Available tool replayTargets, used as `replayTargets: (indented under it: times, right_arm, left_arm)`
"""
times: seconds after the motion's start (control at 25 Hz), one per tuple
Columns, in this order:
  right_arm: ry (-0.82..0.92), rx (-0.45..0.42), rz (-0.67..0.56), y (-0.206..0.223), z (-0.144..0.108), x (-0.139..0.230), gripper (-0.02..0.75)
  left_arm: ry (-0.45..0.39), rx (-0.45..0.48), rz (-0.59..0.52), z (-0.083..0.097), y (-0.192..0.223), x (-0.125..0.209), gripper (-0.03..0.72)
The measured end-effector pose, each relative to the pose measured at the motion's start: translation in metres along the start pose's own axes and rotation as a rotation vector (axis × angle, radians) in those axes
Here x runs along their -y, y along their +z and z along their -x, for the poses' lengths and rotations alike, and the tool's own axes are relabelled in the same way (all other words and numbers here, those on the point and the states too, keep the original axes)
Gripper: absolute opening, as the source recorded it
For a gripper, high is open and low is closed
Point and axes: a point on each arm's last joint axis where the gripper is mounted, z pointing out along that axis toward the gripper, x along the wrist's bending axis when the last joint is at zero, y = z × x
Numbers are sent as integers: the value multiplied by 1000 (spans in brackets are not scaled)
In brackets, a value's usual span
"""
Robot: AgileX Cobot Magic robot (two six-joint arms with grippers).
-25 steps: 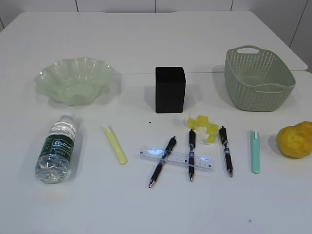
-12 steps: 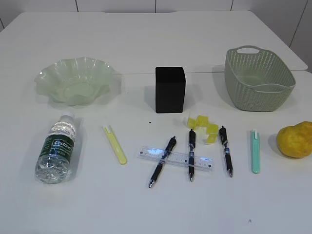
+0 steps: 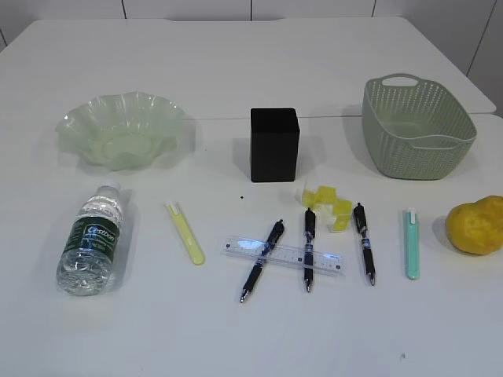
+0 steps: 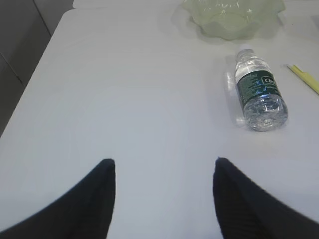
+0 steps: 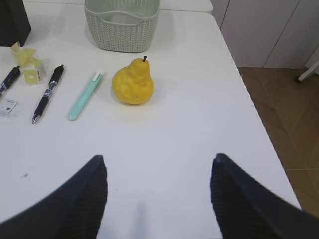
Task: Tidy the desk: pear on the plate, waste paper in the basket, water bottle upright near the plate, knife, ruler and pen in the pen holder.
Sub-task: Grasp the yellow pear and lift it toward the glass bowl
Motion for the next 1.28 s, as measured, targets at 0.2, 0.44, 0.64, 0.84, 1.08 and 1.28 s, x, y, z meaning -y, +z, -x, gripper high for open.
replayTargets:
  times: [0.2,0.44,0.64,0.84,1.08,1.28]
  right_arm:
    - [-1,2,0,0,0,0,484]
    - [-2,3,0,0,0,0,484]
    - [-2,3,0,0,0,0,484]
    - [-2,3,0,0,0,0,484]
    - [22,-2,4,2,0,-9,484]
    - [11,-20,-47,24,-4,-42,484]
  left_arm:
    - [0,0,0,0,0,0,435]
    - [0,0,0,0,0,0,418]
    - [0,0,0,0,0,0,411]
    - [0,0,0,0,0,0,408]
    - [1,0,-4,0,1,-1,407]
    - [5,5,17,2,7,-15,407]
